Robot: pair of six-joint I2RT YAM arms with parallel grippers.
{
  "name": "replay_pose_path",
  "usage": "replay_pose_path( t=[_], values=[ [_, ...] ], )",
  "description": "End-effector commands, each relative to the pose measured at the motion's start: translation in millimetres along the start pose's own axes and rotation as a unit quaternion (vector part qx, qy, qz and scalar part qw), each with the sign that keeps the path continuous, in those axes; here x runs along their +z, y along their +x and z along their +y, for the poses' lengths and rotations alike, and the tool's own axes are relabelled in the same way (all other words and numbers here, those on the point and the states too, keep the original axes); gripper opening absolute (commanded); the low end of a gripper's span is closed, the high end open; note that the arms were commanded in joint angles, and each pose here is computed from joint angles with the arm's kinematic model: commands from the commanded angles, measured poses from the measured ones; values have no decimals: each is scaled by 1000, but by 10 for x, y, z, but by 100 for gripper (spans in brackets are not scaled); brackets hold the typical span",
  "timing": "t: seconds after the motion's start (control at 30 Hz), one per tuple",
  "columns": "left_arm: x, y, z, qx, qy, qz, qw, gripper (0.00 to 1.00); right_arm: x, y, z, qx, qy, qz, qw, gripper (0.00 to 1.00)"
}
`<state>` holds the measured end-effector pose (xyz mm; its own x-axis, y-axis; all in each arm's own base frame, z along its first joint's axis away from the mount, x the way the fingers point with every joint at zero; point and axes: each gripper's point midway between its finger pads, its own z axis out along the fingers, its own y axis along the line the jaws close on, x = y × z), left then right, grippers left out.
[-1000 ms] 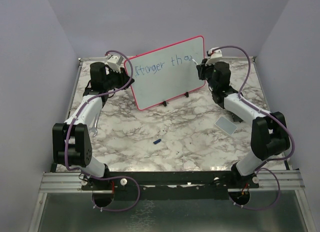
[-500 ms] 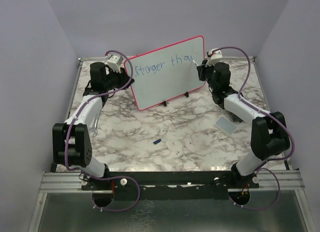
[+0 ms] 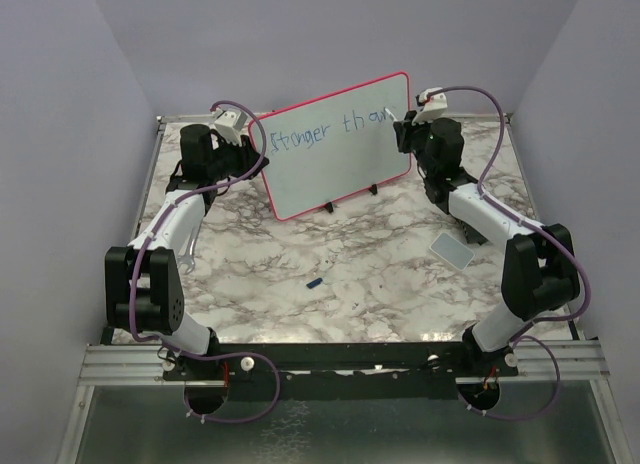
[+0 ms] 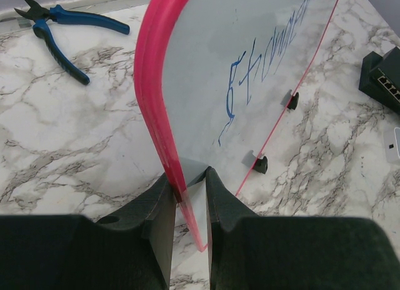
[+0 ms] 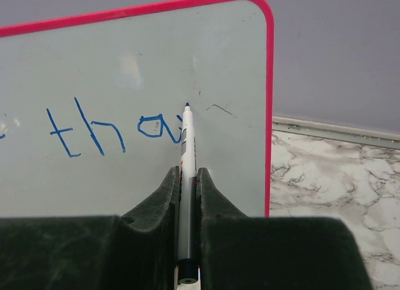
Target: Write a sentence on the whiteboard
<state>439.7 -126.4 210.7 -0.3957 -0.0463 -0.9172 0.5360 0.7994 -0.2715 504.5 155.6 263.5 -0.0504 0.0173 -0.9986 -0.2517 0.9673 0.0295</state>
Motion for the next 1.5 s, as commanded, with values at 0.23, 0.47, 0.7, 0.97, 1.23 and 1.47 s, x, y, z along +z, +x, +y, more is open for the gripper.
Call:
replay_pose_path(
  t=[0.23,0.47,0.7,0.97,1.23,1.47],
  values=[
    [-1,134,-9,14,-4,23,1000,6,85,6,-158,-3,46,1,999,1],
    [-10,125,-11,14,-5,22,1000,5,88,36,-188,-4,54,5,999,1],
    [-16,115,-14,14,-5,20,1000,6,64,195,-147,1,44,23,999,1],
    [-19,107,-17,15,-5,19,1000,5,-32,393,-156,9,46,42,998,1],
    [-21,106,-22,14,-5,19,1000,5,-57,414,-169,8,49,42,998,1],
    [-14,125,-11,11,-9,21,1000,6,-91,177,-176,1,49,19,999,1]
  ],
)
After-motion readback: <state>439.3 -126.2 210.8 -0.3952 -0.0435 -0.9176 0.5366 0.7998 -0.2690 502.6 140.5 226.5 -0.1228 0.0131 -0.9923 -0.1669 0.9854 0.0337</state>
